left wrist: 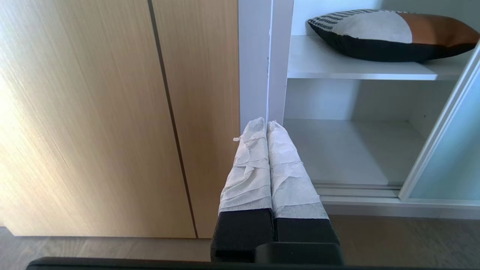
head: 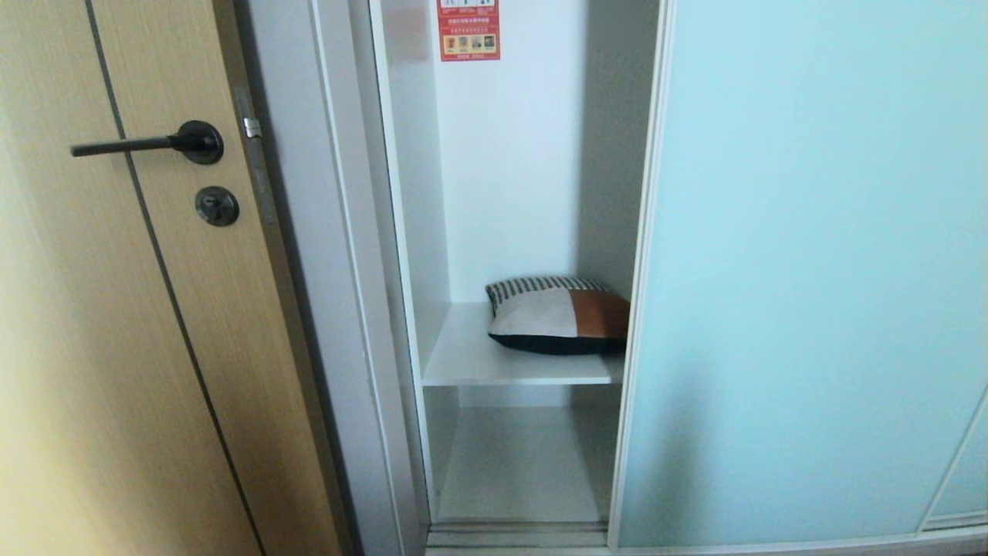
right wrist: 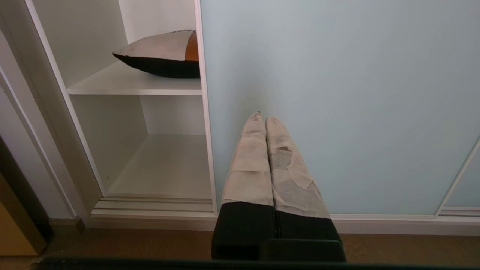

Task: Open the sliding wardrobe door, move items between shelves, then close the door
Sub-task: Open the door

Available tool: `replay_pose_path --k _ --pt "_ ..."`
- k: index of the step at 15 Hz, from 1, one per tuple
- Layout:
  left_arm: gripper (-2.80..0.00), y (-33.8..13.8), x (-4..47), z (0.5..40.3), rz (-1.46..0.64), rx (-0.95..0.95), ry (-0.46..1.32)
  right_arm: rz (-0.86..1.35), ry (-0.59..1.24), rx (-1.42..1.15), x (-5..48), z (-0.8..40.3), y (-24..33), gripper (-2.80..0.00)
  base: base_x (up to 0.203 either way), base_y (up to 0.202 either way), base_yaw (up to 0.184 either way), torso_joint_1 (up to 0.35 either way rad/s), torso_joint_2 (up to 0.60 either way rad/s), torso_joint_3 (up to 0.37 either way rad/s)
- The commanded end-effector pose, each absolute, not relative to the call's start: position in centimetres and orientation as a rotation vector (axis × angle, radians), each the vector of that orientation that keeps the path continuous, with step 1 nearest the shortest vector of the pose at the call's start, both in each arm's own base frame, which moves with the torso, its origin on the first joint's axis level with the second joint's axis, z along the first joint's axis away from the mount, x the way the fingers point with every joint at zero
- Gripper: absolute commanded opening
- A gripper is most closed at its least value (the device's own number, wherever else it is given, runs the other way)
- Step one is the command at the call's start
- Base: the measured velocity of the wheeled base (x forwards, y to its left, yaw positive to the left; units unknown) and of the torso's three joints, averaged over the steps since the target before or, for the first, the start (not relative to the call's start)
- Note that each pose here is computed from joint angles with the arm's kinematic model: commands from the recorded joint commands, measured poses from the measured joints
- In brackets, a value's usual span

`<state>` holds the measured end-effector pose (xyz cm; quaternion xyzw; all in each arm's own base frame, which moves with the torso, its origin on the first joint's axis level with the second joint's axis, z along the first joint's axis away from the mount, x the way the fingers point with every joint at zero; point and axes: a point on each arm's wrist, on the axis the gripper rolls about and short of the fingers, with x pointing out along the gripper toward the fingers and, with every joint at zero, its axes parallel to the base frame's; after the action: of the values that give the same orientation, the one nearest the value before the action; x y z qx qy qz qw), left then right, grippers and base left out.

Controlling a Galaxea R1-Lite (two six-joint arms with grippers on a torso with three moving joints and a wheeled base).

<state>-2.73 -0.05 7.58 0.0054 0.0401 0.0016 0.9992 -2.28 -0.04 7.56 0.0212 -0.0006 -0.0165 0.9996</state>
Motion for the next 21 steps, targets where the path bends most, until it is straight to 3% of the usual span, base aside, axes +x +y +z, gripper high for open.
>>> replay_pose_path --k 1,21 --pt "-2.8 -0.05 -2.72 7.54 0.003 0.011 0.086 -0.034 0.001 0.043 -2.26 7.52 -0.04 -2.8 0.0 0.0 0.0 0.0 0.0 0.0" --pt "-2.8 -0.03 -2.28 7.58 0.006 -0.006 -0.008 -0.033 0.001 0.043 -2.26 7.52 -0.04 -2.8 0.0 0.0 0.0 0.0 0.0 0.0"
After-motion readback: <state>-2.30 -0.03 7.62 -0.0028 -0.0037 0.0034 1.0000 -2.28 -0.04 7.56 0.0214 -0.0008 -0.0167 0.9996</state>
